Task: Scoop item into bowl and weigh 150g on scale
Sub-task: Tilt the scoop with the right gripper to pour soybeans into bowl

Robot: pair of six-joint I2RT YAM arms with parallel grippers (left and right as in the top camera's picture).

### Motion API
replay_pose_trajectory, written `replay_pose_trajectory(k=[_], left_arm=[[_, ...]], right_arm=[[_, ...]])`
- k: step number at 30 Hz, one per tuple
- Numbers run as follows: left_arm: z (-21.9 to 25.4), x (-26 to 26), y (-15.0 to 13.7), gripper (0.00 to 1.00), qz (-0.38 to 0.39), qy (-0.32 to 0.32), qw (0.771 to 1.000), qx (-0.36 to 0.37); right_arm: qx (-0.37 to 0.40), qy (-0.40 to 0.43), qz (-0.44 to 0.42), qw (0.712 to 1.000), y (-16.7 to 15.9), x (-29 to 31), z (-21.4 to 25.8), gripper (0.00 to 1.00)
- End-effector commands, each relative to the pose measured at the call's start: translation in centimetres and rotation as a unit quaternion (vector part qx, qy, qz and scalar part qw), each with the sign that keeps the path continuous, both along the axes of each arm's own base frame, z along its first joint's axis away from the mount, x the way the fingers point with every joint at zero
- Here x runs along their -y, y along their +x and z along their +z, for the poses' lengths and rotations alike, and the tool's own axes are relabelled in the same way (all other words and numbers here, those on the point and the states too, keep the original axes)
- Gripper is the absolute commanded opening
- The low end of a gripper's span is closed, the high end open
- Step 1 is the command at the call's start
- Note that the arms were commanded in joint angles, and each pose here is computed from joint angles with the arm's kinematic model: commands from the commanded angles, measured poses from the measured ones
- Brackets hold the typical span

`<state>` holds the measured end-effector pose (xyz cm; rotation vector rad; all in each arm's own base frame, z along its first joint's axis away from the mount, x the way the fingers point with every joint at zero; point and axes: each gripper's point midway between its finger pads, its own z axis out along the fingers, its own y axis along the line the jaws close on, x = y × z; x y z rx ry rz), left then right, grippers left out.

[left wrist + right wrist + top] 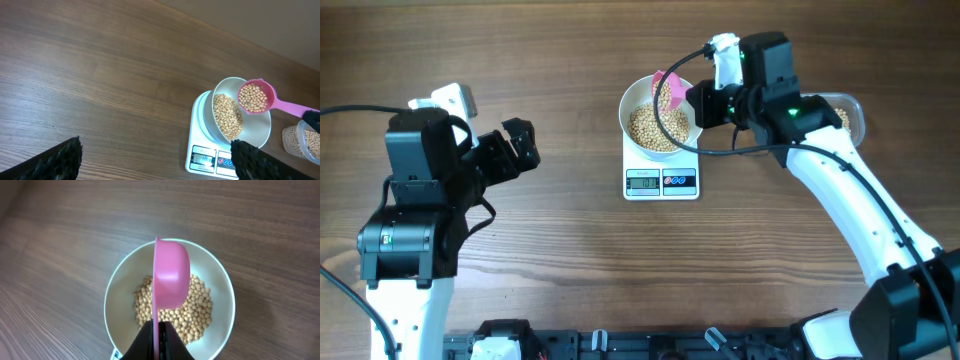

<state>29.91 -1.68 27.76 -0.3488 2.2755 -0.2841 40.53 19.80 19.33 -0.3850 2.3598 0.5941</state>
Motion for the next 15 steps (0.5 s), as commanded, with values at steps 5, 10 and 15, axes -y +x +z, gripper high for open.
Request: replay_pose_trajectory(k=[5,10,15], left_arm=[[0.66,-0.32,0.20,1.00,0.002,0.008,1.000,0.008],[0.65,-0.32,0.20,1.00,0.002,0.008,1.000,0.008],[0.66,-0.33,0.20,1.00,0.002,0.008,1.000,0.008]], right_arm=[[0.070,-0.094,0.029,0.993,-0.34,-0.37,1.57,0.04],[0.093,-0.135,0.047,0.985,-0.62,-0.85,1.52,0.04],[0.100,-0.148,0.056,0.982,-0.68,-0.69,1.55,0.04]])
